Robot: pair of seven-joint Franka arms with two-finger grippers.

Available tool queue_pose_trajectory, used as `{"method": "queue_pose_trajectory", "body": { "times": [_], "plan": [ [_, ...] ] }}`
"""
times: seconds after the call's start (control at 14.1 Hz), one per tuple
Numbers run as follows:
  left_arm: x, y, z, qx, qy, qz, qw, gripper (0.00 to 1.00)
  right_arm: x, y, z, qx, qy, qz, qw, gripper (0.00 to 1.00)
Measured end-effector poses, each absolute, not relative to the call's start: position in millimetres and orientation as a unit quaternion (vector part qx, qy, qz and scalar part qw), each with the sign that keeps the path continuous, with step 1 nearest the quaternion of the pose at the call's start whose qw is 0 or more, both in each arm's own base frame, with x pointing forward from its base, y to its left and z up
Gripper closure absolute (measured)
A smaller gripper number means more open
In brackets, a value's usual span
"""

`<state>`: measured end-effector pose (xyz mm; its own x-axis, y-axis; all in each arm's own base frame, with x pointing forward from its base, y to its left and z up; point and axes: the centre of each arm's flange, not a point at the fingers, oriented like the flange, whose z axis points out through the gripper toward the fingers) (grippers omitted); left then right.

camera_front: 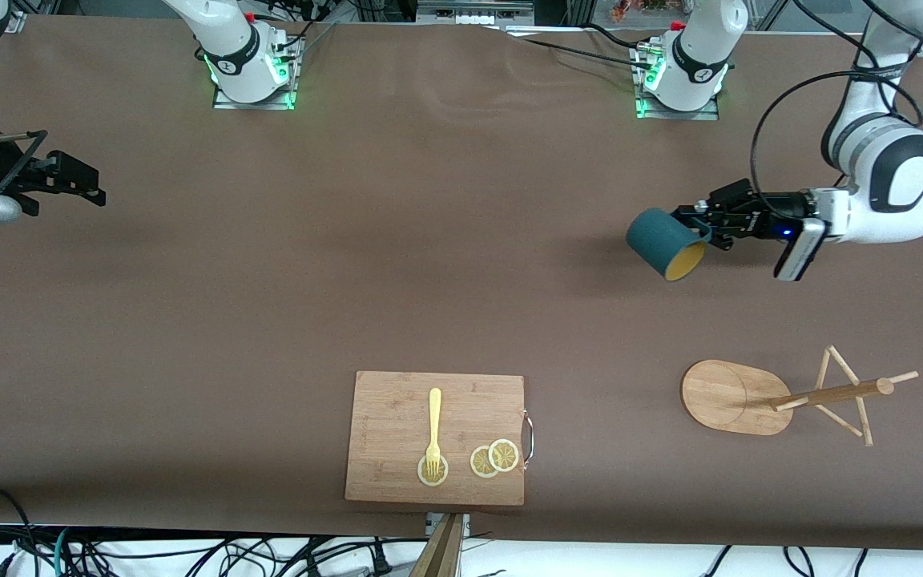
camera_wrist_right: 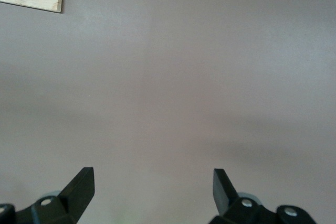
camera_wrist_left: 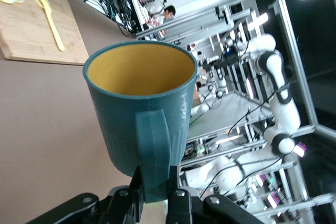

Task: Pass cup and hang on rack
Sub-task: 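Lift the mug by its handle with the left gripper toward the rack, then lower the mug handle onto a rack peg with the left gripper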

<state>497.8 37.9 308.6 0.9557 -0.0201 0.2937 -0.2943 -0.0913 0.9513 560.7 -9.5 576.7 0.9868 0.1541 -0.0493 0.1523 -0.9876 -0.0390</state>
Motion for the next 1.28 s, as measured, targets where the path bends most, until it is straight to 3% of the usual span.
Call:
{"method": "queue_pose_trajectory", "body": {
  "times": [0.71, 1.28],
  "plan": [
    [508.6, 111.1, 312.7, 0.684, 0.121, 0.065, 0.716, 0.80, 560.7, -9.5, 576.7, -0.997, -0.077, 0.026, 0.018, 0.00],
    [533.8, 162.8, 311.0, 0.658, 0.184, 0.074, 0.726, 0.80, 560.6, -9.4, 576.6, -0.997, -0.077, 0.026, 0.018, 0.00]
  ]
}}
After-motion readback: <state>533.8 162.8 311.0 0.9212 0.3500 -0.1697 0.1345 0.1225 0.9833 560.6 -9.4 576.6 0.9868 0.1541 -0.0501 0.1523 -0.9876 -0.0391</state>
